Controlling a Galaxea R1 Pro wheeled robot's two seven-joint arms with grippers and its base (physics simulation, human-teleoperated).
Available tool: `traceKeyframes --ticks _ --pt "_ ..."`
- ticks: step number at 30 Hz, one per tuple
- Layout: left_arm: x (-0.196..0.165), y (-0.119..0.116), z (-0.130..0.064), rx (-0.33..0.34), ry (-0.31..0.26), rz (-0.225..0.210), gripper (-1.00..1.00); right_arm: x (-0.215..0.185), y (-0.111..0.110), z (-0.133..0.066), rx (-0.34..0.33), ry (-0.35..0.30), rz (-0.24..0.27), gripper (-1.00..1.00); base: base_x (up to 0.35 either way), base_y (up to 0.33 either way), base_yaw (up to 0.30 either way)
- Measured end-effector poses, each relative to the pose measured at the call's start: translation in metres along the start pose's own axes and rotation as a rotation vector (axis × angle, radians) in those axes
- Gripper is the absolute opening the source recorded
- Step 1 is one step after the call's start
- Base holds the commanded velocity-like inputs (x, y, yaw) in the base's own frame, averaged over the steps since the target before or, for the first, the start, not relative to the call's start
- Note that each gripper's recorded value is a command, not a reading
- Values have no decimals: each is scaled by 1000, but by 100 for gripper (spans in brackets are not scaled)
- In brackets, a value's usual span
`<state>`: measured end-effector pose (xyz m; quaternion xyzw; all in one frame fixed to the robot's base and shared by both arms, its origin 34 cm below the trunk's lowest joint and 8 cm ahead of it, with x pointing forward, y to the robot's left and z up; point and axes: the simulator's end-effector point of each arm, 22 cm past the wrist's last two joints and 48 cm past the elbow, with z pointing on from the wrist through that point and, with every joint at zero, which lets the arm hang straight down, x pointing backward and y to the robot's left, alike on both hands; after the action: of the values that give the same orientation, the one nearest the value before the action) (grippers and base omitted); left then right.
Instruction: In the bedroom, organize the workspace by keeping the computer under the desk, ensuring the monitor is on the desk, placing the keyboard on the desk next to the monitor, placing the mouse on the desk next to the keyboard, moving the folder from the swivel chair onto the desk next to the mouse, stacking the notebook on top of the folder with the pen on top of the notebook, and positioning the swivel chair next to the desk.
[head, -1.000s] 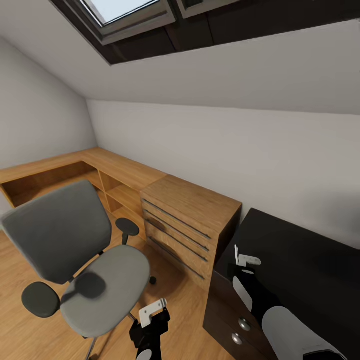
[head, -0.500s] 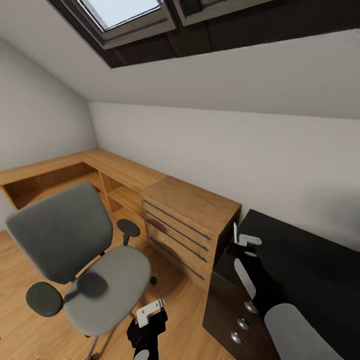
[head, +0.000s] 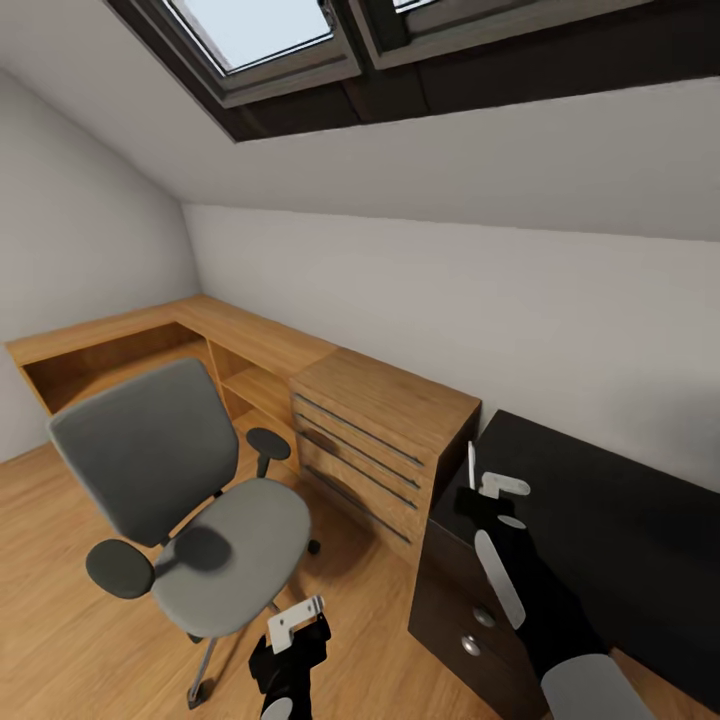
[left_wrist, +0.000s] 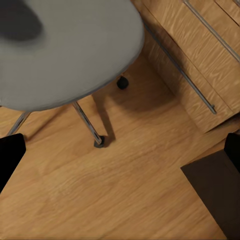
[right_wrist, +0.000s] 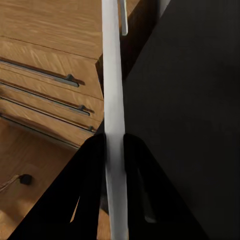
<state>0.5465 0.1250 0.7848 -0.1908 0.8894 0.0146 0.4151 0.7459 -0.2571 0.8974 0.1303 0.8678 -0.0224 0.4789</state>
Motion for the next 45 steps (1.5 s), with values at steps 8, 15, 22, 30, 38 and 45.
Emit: traceKeyframes --ticks 8,15,22,30,38,45 --pt "-1 6 2 -7 -5 12 100 -20 14 -10 -52 -17 75 -100 -14 6 0" --pt "-1 7 2 -6 -4 15 100 -18 12 -10 -58 -5 97 -100 -133 153 -24" --pt "0 6 2 -3 -3 19 100 -16 0 -7 -32 2 121 -100 -26 314 -232" --pt "0 6 2 -2 -2 21 100 -17 -10 -6 -15 2 144 -100 -1 161 -294" --pt "5 -1 -2 16 1 37 100 -20 -31 -3 23 1 189 -100 0 11 -279" --pt "6 -2 -3 19 1 39 100 -21 -41 -3 39 1 213 -100 0 1 -63"
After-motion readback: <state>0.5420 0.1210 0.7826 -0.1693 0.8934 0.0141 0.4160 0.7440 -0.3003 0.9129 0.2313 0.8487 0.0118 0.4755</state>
